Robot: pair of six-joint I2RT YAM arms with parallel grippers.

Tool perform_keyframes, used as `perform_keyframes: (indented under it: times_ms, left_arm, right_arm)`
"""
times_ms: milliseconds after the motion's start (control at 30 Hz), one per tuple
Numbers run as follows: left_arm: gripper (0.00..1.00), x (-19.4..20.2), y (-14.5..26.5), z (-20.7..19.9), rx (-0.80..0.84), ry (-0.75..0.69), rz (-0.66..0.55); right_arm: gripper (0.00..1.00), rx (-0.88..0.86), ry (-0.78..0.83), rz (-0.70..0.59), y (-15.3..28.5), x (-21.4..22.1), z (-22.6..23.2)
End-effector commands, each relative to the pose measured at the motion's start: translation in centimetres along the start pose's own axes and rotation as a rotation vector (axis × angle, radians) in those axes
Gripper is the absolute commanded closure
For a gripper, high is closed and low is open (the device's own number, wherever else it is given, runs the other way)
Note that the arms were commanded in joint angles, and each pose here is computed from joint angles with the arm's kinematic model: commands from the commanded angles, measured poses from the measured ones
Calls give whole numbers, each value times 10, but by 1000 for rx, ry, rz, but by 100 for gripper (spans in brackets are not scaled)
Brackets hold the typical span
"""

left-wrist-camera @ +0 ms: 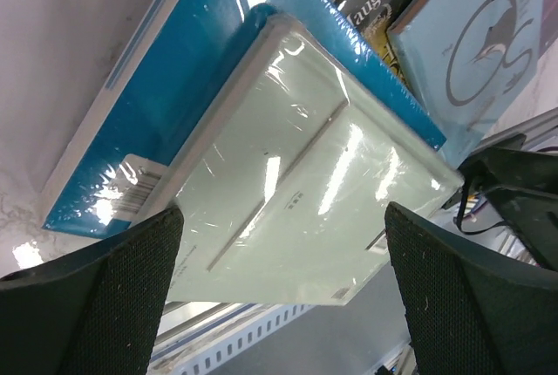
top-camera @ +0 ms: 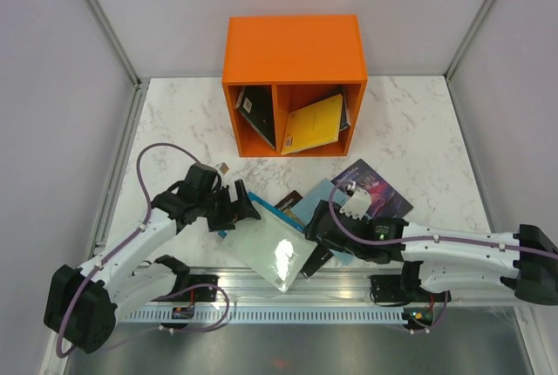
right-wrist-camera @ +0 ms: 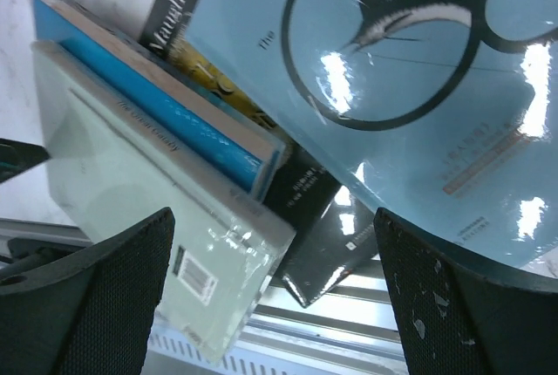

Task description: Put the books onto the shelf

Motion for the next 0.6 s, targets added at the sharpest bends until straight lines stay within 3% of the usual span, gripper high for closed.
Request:
perform_keyframes:
  times_ms: [0,267,567]
  left_arm:
    - [0,1,-13,3,21,47,2]
    - [0,7,-22,6,42,126,21]
    - [0,16,-29,14,40,163,40]
  right_arm:
    - [2,-9,-24,27,-4,9,-6]
    - [2,-80,-21,120,-17,38,0]
    - [2,-397,-15,212,-10,66,30]
Point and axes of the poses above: each gripper's point midway between its finger pads, its own y axis back along the fingers, its own z axis along the line the jaws close on, x = y × z, the point moved 8 cm from there along y, back along the fingers, and after that the axes turned 2 degrees about -y, right-handed, at the moved point
